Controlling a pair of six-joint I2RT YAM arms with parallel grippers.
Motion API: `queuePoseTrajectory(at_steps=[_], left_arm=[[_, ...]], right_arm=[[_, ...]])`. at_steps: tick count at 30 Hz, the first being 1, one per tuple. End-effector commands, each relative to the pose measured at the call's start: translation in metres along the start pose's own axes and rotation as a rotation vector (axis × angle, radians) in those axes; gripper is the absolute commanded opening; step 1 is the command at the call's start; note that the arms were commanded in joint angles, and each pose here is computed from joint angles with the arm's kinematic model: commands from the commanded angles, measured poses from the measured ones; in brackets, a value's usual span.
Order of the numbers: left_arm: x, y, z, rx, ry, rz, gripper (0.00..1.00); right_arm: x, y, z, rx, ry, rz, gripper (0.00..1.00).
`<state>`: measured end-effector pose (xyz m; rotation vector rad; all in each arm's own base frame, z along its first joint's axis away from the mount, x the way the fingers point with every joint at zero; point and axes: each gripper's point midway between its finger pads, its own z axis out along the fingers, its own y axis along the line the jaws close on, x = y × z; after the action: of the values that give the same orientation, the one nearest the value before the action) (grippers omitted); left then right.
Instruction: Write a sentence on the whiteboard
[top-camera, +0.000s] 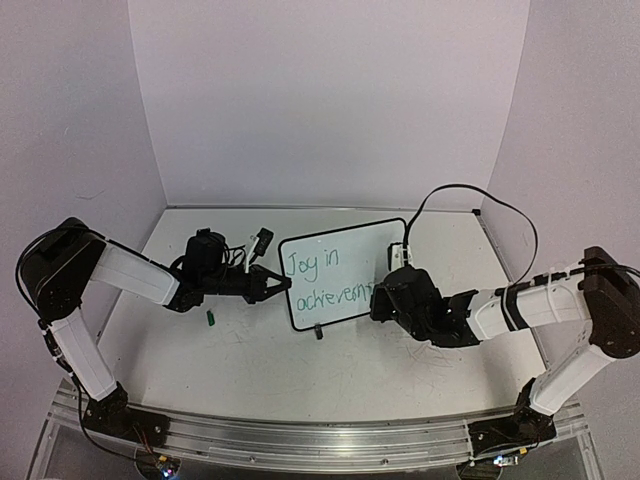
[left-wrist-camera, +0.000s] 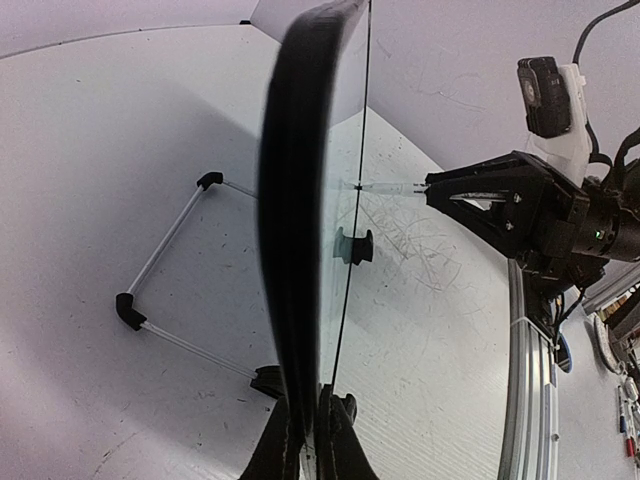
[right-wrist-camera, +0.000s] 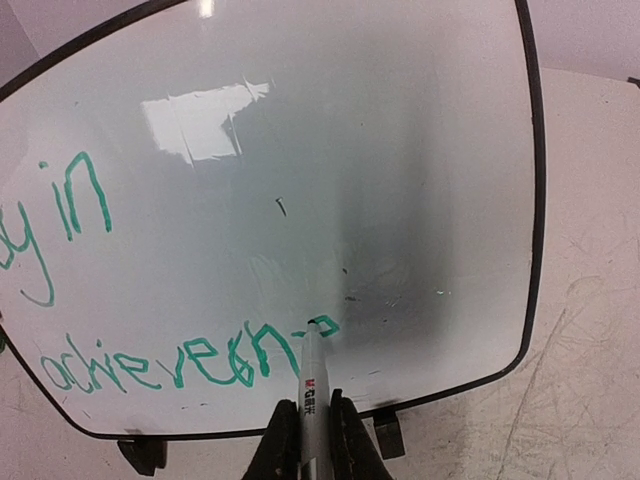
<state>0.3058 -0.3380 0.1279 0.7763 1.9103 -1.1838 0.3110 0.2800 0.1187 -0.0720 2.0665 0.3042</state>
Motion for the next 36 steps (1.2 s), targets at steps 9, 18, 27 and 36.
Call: queuePoseTrajectory(at_steps=[9, 18, 27, 36], left_arm=[[-0.011, 0.000, 0.002, -0.016, -0.012, 0.053, 0.00], [-0.011, 0.000, 0.003, -0.013, -0.012, 0.053, 0.00], [-0.011, 0.000, 0.003, -0.014, -0.009, 0.051, 0.00], [-0.011, -0.002, 0.002, -0.011, -0.010, 0.053, 0.00]], right_arm=[[0.013, -0.002, 0.000, -0.014, 0.022, 0.034, 0.00], [0.021, -0.011, 0.000, 0.009, 0.033, 0.033, 0.00], [-0.001, -0.013, -0.012, 0.009, -0.021, 0.046, 0.00], [-0.014, -0.011, -0.017, -0.017, -0.053, 0.043, 0.00]])
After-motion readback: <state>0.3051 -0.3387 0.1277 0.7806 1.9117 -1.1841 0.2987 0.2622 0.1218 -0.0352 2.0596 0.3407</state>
